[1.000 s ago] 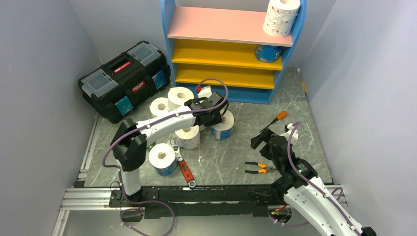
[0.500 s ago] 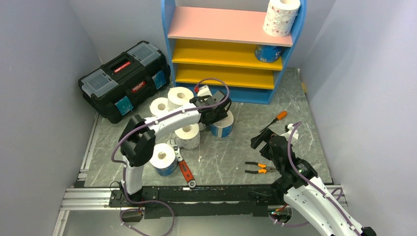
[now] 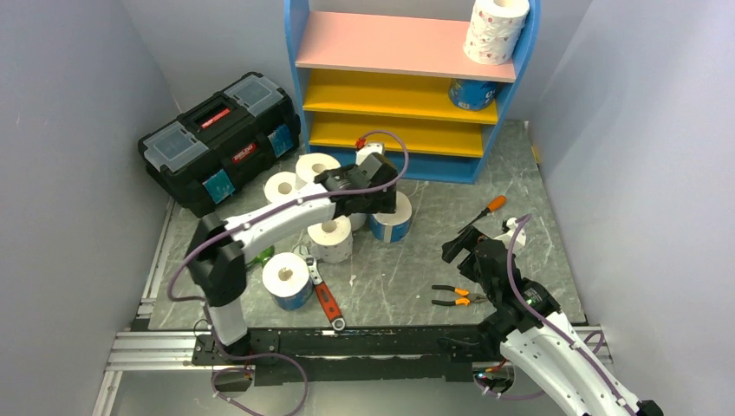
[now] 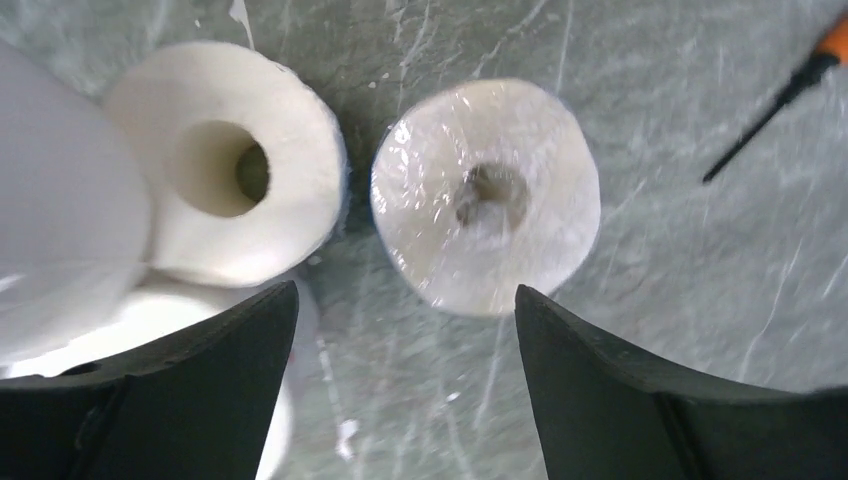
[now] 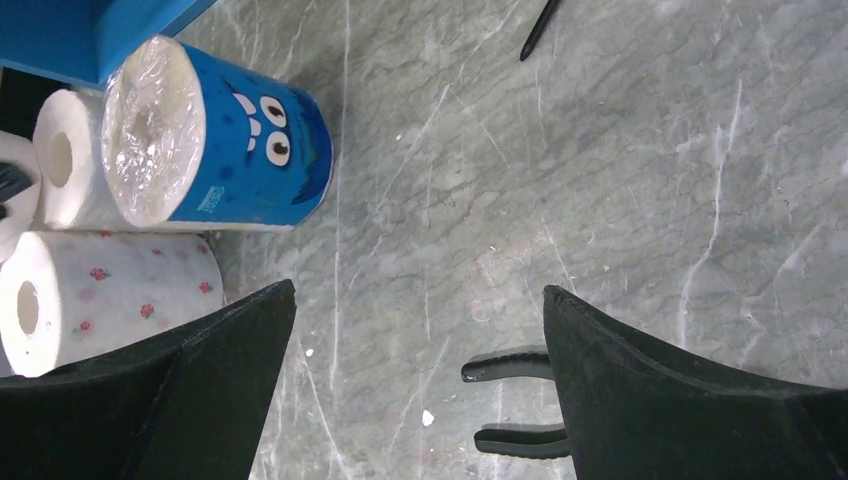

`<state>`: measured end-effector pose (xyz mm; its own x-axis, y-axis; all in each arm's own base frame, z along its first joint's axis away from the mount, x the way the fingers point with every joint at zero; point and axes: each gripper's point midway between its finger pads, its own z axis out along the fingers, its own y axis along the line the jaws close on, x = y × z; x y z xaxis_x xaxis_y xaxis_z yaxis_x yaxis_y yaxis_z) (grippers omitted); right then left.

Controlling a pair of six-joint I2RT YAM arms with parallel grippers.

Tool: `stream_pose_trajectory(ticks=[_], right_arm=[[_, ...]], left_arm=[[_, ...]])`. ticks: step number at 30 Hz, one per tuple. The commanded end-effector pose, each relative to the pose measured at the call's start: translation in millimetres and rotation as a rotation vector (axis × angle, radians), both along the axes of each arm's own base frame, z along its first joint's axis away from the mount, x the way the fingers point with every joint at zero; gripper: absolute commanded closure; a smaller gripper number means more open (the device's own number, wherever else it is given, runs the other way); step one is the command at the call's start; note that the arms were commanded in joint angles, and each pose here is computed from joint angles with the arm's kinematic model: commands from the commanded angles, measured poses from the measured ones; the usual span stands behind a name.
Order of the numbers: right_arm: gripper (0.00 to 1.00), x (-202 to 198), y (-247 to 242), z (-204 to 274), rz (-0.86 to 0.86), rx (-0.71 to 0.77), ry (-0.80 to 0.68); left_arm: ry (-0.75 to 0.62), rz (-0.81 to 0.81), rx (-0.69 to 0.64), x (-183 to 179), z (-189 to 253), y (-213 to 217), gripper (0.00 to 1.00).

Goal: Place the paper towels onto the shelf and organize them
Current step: Pick up the paper towel from the center of the board.

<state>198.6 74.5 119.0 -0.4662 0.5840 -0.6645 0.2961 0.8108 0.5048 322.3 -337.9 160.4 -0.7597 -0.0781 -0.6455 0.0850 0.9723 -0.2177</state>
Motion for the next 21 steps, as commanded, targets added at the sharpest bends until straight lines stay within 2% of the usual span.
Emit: stream_pose_trajectory(ticks=[1,3,5,12,15,21], right_arm=[[0.04,4.1,2.4,8.0,0.016,0.000,-0.031],[0.05,4.6,4.6,6.9,0.026,0.002,-0.032],[0.05,6.1,9.0,6.7,0.048,0.007,-0.037],[0.05,30.2,48.6,28.9,0.196,0.030,-0.046],[0.05,45.2,69.2,32.4,0.254,0.018,0.018],[0.06,73.6,86.7,38.9,0.192,0.086,0.029]], left_arm=[[-0.189,-0.339,0.112,-8.9,42.6,13.1,0.16],[-0.218,-0.416,0.138,-14.2,43.5,17.1,0.21],[-0.223,-0.425,0.145,-19.1,44.5,25.7,0.21],[-0.242,-0.373,0.014,-44.4,61.2,44.8,0.23],[-0.256,-0.327,-0.041,-57.9,64.9,60.6,0.23],[-0.300,-0.259,-0.145,-76.8,66.2,83.8,0.22]])
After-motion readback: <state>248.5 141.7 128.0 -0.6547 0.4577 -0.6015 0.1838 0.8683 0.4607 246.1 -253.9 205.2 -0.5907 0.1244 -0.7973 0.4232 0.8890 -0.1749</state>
